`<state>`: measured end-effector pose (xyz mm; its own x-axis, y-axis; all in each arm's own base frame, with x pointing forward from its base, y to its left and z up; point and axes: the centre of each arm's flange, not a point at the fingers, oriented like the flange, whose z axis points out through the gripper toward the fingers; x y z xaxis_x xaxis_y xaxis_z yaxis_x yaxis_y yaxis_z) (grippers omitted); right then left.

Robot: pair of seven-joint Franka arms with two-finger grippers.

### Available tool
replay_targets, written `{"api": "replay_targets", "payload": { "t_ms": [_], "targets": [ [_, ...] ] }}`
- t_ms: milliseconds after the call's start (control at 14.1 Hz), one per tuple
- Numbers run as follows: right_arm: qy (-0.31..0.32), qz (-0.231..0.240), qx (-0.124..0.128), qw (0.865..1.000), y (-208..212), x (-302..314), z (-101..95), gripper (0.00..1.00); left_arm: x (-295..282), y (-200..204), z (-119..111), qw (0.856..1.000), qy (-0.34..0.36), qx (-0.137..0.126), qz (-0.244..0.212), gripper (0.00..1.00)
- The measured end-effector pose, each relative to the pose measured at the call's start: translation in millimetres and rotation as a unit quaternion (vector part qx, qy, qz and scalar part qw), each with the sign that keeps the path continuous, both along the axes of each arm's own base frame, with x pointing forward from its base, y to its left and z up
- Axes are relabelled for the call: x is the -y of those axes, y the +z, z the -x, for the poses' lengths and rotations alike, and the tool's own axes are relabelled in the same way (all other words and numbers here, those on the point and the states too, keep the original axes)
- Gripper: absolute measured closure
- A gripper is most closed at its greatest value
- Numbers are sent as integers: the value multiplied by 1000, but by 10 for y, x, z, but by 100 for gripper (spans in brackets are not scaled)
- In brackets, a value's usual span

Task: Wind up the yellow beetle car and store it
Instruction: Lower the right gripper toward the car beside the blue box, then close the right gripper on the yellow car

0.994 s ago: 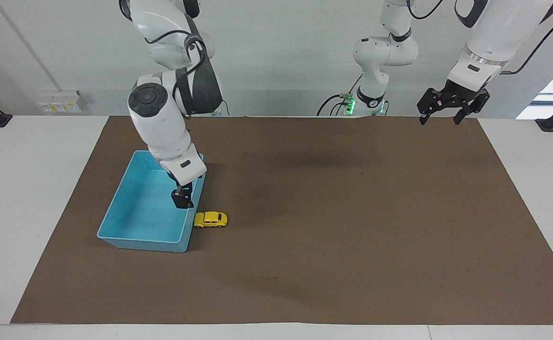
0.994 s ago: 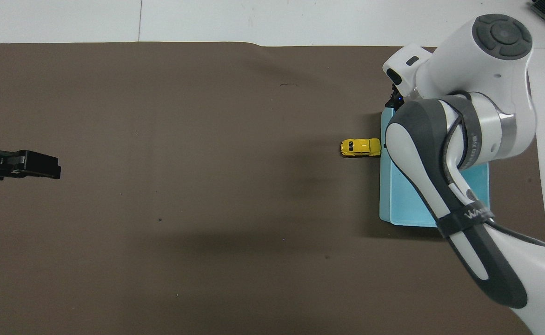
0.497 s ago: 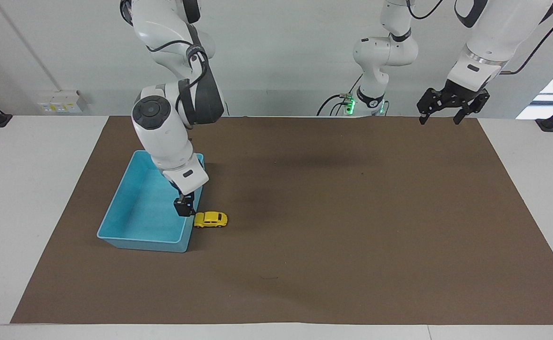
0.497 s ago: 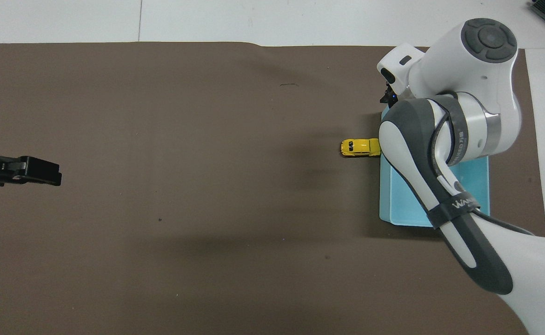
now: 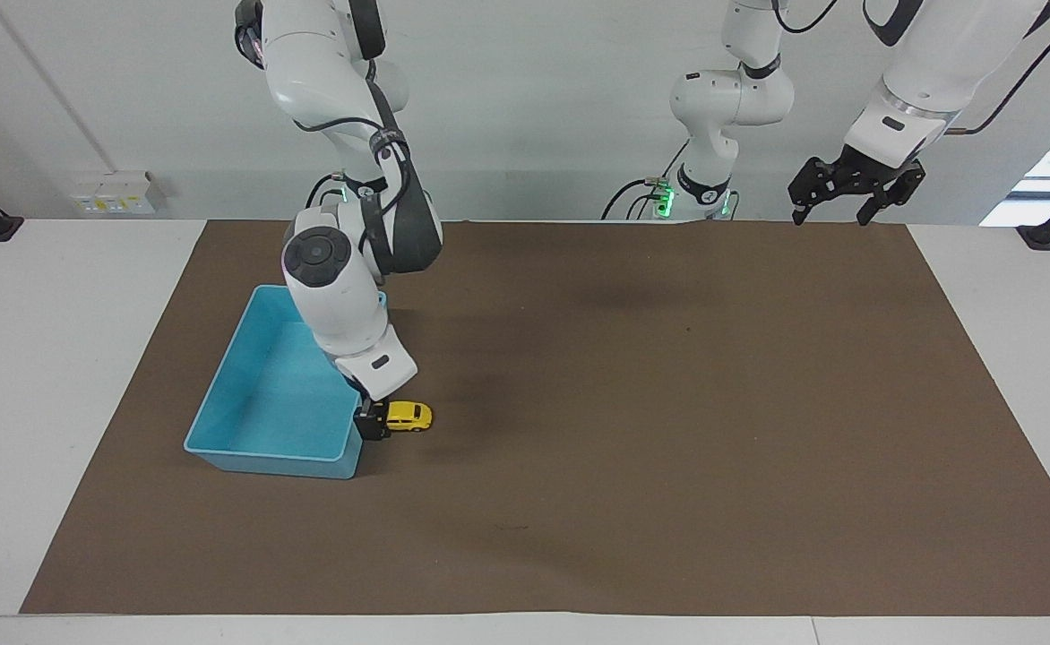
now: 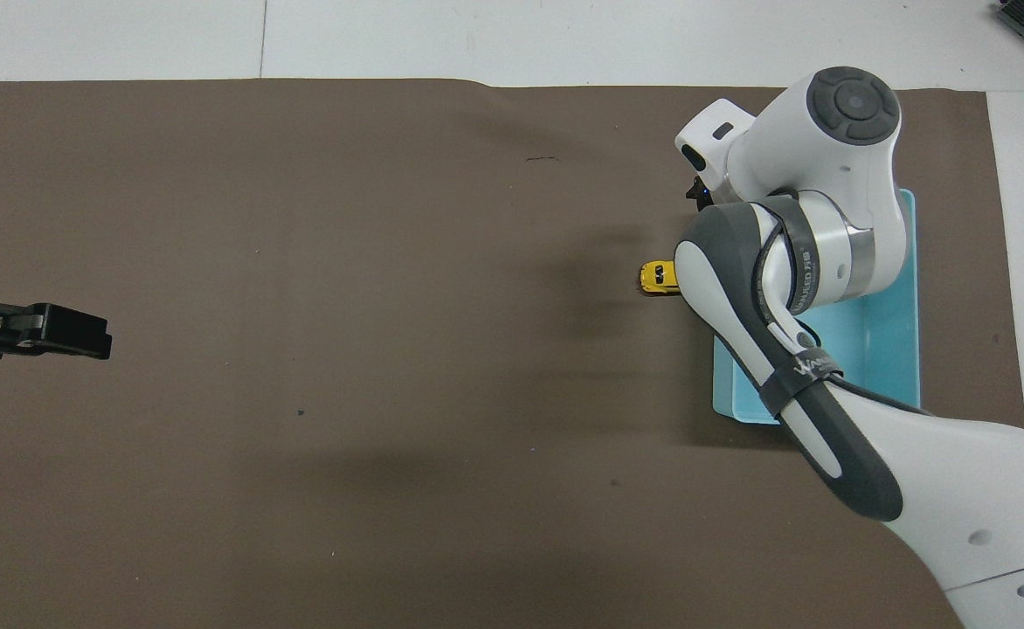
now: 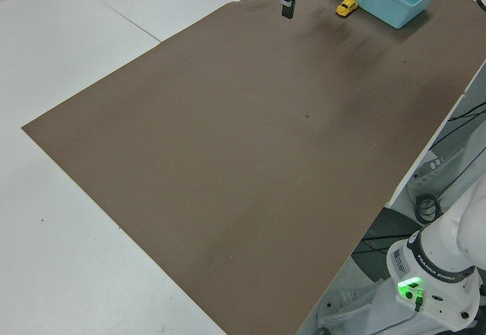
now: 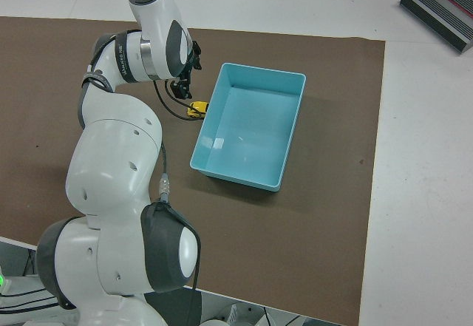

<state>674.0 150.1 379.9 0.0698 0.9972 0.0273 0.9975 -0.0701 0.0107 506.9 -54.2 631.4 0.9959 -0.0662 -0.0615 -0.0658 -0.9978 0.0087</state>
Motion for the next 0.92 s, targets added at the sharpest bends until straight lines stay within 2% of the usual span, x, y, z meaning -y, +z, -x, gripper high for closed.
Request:
{"api": "replay_targets", "payload": {
  "t_ms": [213, 497, 923],
  "targets": [
    [1, 2, -7, 1000, -159, 1, 50, 0, -63, 0, -6, 1000, 6, 0, 0, 0],
    [0, 0, 0, 1000, -376, 13, 101, 0, -114, 0, -11, 1000, 11, 0, 1, 0],
    [6, 1, -3, 1000, -578, 28, 178, 0, -109, 0, -10, 1000, 11, 0, 0, 0]
  ]
}}
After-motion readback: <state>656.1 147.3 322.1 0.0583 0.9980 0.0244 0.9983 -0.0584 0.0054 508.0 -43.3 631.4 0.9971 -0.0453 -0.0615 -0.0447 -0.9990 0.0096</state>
